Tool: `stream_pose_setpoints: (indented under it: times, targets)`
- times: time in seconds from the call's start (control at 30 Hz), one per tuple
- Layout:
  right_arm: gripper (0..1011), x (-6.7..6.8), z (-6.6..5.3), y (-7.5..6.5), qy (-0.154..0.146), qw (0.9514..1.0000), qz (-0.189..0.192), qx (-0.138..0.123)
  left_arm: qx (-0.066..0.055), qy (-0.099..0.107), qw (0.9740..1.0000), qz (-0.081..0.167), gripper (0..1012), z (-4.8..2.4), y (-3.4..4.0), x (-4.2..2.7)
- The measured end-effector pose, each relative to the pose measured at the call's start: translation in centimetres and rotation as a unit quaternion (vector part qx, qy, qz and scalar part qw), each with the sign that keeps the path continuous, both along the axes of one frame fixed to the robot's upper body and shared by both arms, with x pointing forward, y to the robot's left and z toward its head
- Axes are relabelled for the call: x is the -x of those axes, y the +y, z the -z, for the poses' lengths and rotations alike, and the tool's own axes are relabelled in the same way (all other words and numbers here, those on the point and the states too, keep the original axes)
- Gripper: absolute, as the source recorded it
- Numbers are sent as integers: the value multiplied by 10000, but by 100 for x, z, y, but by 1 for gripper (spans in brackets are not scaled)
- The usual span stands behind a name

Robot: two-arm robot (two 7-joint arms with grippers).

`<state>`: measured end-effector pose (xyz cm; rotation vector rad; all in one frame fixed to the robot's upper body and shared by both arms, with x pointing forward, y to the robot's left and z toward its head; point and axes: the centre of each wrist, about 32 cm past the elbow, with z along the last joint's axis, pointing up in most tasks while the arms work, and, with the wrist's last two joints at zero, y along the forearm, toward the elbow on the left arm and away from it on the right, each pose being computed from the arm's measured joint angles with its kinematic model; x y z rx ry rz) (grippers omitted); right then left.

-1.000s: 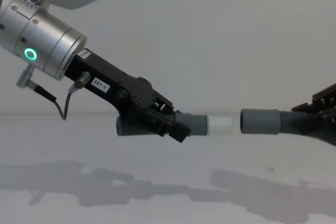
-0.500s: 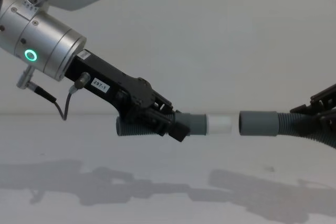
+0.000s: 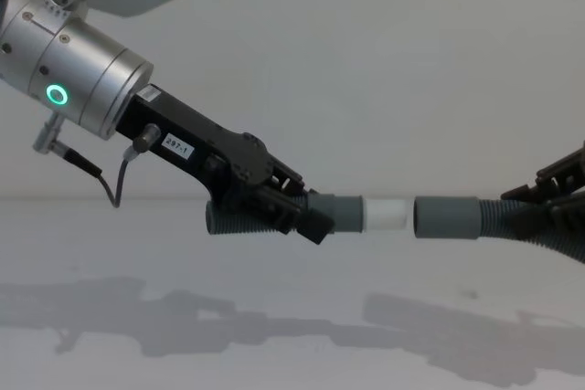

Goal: Use both hands to pick up one end of the pipe from the table, align the ends, and insert them.

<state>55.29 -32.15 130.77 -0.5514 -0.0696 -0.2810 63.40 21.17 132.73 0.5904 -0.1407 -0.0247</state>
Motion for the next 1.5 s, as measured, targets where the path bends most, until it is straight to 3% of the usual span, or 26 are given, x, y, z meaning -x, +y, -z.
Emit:
stream_pose_setpoints:
  times: [1.5]
  targets:
    - [271, -45, 56, 47, -36, 9999, 32, -89, 159, 63, 9998, 86, 343, 51, -95, -26]
